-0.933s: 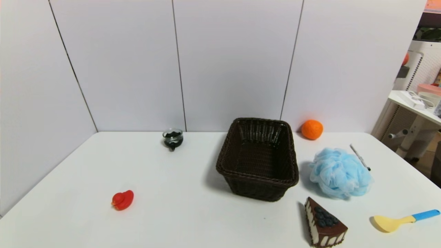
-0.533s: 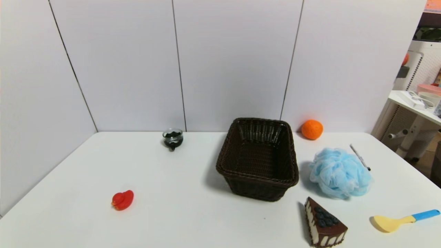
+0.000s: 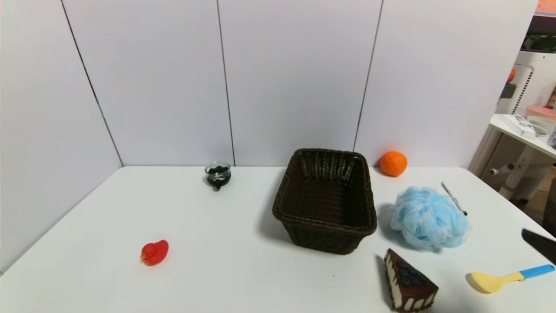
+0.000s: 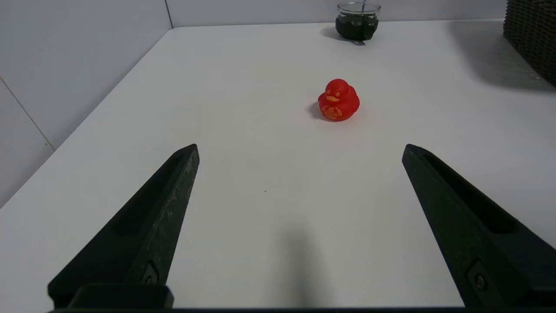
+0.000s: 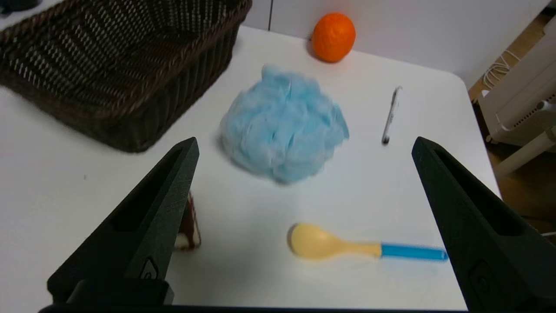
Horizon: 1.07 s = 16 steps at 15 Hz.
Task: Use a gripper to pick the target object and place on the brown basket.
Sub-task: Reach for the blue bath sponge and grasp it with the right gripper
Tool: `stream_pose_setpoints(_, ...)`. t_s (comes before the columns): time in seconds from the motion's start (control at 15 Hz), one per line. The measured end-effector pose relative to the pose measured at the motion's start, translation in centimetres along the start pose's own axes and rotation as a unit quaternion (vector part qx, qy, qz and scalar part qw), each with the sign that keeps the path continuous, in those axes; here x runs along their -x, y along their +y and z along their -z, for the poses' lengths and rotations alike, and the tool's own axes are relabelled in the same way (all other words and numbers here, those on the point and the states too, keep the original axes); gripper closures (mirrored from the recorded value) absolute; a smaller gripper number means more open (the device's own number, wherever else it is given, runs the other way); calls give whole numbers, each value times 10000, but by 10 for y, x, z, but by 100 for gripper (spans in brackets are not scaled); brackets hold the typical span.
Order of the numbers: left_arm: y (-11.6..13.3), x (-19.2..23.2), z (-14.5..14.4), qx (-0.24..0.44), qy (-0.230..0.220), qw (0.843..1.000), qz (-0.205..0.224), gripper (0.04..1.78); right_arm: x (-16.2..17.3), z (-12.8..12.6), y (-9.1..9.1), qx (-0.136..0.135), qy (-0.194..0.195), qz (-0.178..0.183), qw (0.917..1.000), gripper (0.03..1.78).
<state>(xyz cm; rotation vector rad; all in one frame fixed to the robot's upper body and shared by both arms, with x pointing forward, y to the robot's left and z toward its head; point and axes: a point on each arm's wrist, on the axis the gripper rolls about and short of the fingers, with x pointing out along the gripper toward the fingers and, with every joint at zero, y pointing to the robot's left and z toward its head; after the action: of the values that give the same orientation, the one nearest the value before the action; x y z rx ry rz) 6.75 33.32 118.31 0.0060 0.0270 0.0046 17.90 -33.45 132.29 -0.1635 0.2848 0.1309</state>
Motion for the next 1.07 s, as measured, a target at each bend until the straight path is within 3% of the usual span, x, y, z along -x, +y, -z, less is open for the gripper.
stream_pose_setpoints(0.13,0,0,0,2,0,10000,2,13,-34,-37,-10,18,114,-61,9999,12)
stream_pose_setpoints(0.27,0,0,0,2,0,10000,2,13,-68,-58,-16,92,330,-158,9993,12)
stream_pose_setpoints(0.73,0,0,0,0,0,10000,0,13,-150,-88,-9,182,1518,-754,9854,12)
stream_pose_setpoints(0.87,0,0,0,0,0,10000,2,13,-166,-89,-9,141,1959,-839,9769,12)
stream_pose_setpoints(1.07,0,0,0,0,0,10000,2,13,-181,-86,-7,85,2777,-988,9555,12)
